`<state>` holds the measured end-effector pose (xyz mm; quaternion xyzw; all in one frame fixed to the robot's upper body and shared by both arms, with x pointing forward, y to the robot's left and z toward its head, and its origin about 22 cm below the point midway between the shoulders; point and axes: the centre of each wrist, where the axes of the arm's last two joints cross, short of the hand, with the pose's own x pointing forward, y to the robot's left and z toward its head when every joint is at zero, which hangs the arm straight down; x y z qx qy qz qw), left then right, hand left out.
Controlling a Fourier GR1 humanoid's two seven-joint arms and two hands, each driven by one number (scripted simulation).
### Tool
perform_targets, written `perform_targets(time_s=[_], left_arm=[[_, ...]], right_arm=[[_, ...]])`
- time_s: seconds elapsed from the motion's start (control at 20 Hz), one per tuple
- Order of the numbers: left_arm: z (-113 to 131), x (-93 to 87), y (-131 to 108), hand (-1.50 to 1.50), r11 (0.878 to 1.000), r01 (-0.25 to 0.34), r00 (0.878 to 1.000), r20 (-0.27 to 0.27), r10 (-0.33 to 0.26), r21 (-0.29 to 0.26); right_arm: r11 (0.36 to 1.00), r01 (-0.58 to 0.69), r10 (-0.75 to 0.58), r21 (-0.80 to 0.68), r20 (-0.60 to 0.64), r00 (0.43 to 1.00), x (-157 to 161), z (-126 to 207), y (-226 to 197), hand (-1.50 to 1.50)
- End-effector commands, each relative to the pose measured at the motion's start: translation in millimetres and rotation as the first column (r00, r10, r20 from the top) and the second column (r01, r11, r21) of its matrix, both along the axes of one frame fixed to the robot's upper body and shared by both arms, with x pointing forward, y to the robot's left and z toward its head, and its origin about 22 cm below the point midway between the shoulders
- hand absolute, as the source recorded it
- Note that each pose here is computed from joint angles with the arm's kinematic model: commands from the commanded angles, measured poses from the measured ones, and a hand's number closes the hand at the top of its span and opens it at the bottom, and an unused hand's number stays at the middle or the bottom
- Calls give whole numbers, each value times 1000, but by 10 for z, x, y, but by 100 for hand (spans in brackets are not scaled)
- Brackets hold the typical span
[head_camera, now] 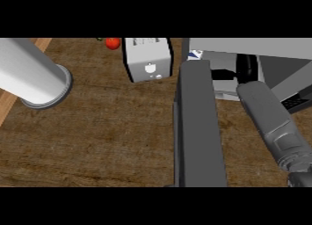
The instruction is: Pick up the milk, place it into the microwave and close the microwave
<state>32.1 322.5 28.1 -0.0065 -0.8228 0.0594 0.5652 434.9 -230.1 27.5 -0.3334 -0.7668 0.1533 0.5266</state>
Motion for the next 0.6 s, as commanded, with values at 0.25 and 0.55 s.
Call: perform_targets(time_s=[0.25, 0.55], left_arm=[[-40, 186, 11, -150, 997, 68, 998, 10, -68, 29], [-51, 190, -64, -150, 993, 117, 993, -3, -117, 26]], right_arm=[[997, -71, 69, -26, -58, 996, -43, -124, 118, -150], [984, -164, 167, 65, -52, 985, -51, -127, 27, -150]])
